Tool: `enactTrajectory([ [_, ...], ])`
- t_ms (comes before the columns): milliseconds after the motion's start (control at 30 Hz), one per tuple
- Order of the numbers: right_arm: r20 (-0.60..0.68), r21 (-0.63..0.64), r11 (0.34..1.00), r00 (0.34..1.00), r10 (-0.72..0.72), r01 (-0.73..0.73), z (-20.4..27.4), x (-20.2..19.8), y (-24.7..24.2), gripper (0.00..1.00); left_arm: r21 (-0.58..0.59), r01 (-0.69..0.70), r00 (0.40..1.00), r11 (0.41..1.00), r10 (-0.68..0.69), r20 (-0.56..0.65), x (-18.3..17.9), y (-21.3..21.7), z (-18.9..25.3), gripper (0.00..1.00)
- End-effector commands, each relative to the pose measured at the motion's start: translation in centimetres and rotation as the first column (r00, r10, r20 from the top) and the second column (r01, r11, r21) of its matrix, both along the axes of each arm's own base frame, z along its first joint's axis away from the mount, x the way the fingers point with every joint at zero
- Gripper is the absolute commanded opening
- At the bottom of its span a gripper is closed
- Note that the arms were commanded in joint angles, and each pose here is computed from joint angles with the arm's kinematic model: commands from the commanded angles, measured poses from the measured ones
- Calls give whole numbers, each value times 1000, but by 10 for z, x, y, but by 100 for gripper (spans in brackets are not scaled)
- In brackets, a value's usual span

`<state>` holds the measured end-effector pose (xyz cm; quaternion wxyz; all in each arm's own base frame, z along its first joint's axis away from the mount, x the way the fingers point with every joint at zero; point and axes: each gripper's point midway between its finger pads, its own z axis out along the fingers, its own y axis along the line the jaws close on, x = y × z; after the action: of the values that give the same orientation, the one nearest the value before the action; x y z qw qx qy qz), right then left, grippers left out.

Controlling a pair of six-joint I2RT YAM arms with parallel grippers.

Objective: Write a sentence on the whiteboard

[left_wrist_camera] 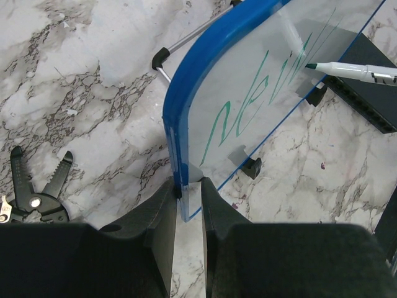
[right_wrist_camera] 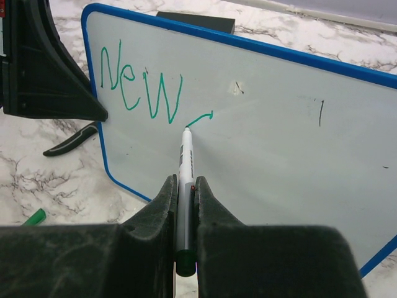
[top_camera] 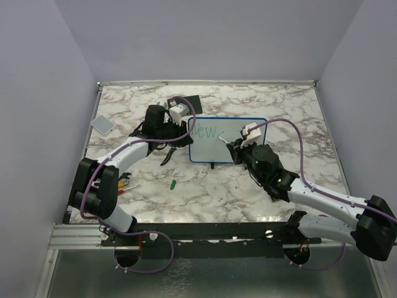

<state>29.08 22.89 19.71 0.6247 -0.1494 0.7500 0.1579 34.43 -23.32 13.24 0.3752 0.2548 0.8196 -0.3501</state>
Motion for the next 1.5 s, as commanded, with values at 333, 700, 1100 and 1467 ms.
enactTrajectory([
  [333, -48, -19, 987, 986, -160, 160, -13, 3, -30, 1, -8, 17, 1000, 1000, -17, 26, 0, -3, 12, 21],
  [700, 8, 8, 1000, 1000, -13, 13, 5, -10, -16, 1, -8, 19, 1000, 1000, -19, 23, -1, -3, 11, 21],
  [1100, 148, 93, 992, 984, -104, 91, 58, -4, -32, 1, -7, 19, 1000, 1000, -19, 20, -1, -3, 10, 21],
  [1467, 202, 95, 988, 970, -136, 119, 72, 8, -30, 1, -10, 21, 1000, 1000, -21, 24, -1, -4, 12, 21],
])
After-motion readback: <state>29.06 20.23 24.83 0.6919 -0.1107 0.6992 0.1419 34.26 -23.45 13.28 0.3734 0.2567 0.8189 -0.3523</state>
